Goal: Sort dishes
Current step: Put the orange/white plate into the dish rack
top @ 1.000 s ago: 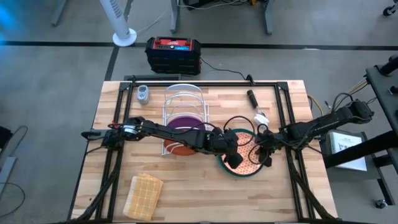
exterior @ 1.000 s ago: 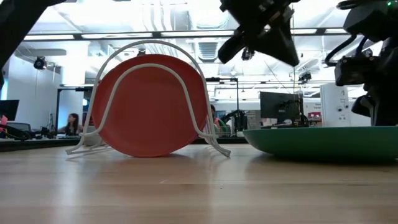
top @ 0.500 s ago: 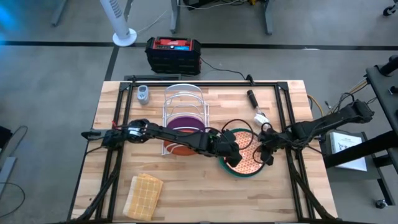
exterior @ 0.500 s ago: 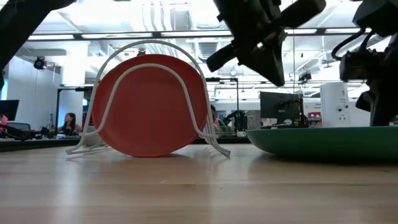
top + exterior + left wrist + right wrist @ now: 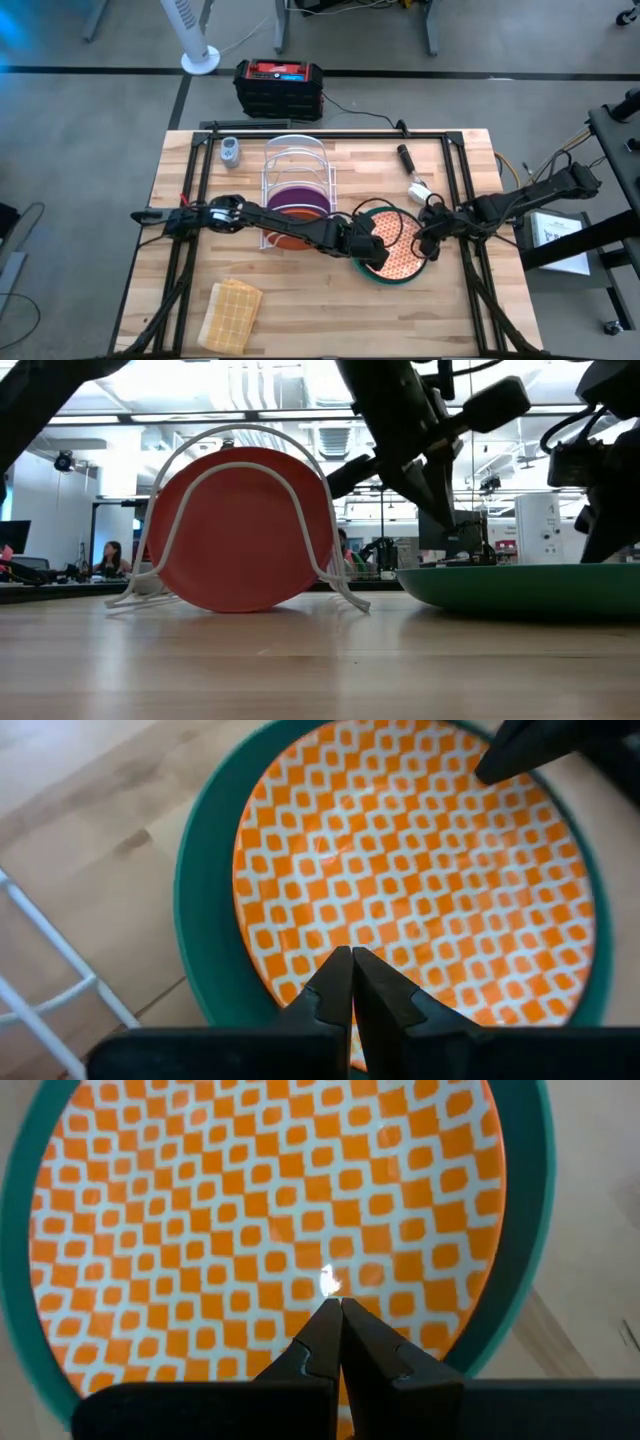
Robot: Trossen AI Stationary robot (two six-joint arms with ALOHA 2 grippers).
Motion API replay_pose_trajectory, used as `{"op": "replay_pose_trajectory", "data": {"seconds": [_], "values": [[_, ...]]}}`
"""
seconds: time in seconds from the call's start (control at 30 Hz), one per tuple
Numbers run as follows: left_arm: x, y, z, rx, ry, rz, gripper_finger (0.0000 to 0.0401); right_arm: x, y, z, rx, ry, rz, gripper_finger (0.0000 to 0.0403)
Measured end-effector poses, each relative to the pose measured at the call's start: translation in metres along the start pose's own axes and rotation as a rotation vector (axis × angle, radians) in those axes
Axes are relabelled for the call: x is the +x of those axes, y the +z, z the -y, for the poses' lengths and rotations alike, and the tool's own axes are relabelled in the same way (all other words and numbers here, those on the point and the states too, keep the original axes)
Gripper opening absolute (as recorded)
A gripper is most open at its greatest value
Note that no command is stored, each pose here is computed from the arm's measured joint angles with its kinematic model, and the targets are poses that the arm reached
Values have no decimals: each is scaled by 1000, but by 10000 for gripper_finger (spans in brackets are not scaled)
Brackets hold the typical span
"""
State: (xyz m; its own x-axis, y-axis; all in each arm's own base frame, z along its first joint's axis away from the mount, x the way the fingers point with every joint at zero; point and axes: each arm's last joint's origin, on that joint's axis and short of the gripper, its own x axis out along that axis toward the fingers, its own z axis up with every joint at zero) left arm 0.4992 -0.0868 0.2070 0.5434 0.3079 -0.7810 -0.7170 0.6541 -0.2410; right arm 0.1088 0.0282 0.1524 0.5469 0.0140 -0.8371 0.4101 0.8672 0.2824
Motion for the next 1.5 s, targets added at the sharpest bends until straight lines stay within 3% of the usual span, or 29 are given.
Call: {"op": "replay_pose_trajectory", "data": {"seconds": [0.97,1.23,1.5], "values": [[23,8,-16,-38,97,43,0,22,-9,5,33,41,65,0],[16,8,-4,18,-5,4,0,21,-11,4,48,74,16,0],[6,14,4,55,-32,33,0,9,8,-6,54,73,209,0]]}}
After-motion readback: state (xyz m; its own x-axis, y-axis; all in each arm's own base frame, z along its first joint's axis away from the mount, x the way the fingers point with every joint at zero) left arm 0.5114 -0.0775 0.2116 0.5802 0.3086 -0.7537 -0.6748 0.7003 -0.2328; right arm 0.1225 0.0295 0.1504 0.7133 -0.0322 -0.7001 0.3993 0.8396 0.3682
